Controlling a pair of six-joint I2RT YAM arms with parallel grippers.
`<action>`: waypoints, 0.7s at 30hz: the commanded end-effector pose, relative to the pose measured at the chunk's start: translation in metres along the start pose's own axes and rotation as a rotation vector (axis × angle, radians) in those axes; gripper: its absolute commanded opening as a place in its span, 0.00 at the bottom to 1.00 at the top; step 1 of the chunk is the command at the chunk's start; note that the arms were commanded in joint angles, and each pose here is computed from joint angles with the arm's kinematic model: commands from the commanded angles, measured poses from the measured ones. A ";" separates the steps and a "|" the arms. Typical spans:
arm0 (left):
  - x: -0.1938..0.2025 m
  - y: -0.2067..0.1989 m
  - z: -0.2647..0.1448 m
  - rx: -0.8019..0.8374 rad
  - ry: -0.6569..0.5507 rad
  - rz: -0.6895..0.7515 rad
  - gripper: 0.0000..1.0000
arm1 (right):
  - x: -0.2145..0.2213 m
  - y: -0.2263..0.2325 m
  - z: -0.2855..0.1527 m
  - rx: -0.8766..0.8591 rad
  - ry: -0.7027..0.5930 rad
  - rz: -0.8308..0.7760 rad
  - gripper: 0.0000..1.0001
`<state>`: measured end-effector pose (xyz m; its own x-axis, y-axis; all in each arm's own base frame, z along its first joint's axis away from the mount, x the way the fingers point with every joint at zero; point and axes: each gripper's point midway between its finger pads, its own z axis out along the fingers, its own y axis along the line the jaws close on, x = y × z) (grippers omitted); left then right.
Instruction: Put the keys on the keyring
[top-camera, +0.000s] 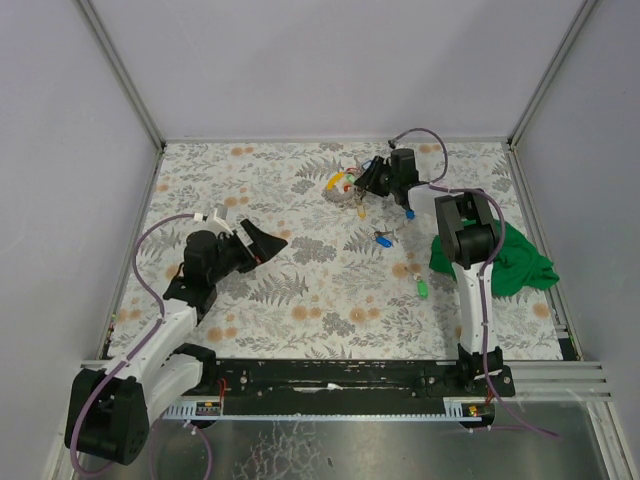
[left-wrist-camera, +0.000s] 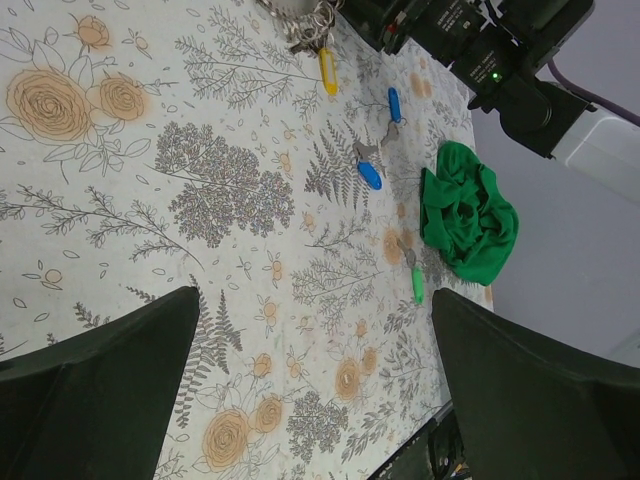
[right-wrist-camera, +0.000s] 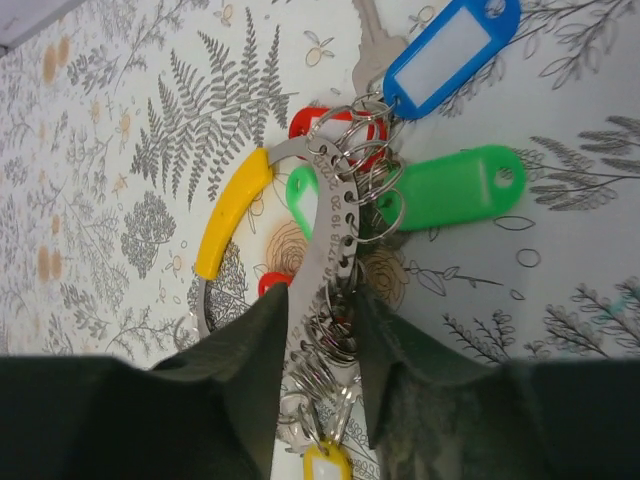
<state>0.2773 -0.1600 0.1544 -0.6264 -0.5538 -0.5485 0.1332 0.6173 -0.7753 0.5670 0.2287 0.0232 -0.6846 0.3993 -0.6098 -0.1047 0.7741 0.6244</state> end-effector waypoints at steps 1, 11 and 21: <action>-0.005 -0.009 0.005 0.045 -0.035 0.020 0.99 | 0.050 -0.005 0.006 0.013 0.154 -0.014 0.32; 0.004 0.001 0.008 0.034 -0.036 0.011 0.99 | 0.063 0.055 -0.039 -0.247 0.175 -0.076 0.00; 0.018 0.009 0.019 0.070 0.002 -0.018 0.95 | 0.088 0.103 -0.123 -0.445 0.166 -0.112 0.00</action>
<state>0.2745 -0.1655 0.1153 -0.6558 -0.5578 -0.5086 0.0885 0.6123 -0.7857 0.4212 0.2657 0.0239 -0.8365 0.2237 -0.5002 -0.2707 0.6250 0.7322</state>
